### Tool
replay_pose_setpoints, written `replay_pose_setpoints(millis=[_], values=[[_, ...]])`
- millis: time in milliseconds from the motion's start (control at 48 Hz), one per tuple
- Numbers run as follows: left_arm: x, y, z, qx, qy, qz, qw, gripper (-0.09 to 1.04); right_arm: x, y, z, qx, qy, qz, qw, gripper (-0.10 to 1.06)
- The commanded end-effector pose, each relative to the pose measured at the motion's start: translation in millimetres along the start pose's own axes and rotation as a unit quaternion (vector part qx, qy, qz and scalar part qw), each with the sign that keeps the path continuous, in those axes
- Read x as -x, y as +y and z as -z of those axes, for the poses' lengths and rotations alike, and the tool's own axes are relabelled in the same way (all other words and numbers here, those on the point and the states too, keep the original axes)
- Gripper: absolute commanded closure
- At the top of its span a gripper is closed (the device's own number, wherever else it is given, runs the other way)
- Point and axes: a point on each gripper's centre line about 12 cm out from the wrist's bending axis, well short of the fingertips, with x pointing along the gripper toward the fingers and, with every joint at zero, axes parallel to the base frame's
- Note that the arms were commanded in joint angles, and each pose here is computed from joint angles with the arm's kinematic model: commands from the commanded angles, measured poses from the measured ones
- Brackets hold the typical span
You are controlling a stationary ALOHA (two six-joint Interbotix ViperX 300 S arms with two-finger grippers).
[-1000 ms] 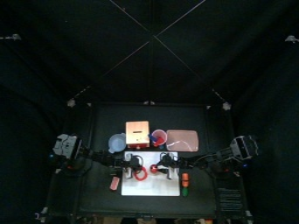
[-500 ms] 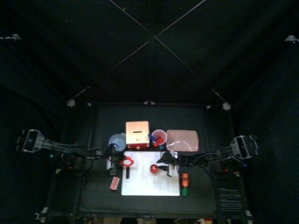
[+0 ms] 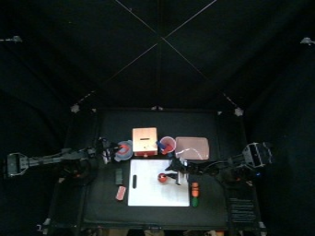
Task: Get the cutter from the drawer then cut the dough then place the extra dough in the bowl
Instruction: Place the extra dough in the bowl
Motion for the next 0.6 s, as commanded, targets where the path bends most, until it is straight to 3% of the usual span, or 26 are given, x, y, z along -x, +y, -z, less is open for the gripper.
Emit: replay_pose_setpoints(millis=[21, 333, 604], values=[[-3.3, 1.6, -4.9, -0.001, -0.002, -0.003, 1.000, 0.14, 2.2, 0.8, -7.4, -0.002, -0.013, -0.001, 0.9999, 0.24], [-3.2, -1.2, -5.1, -0.076, -0.006, 0.009, 0.997, 0.14, -1.1, -0.1, -3.6, -0.001, -0.005, 0.001, 1.0000, 0.24], [-3.0, -2.2, -4.8, -0.085, -0.006, 0.011, 0.996, 0.14, -1.6, -0.8, -2.3, 0.000, -0.003, 0.001, 1.0000, 0.24]])
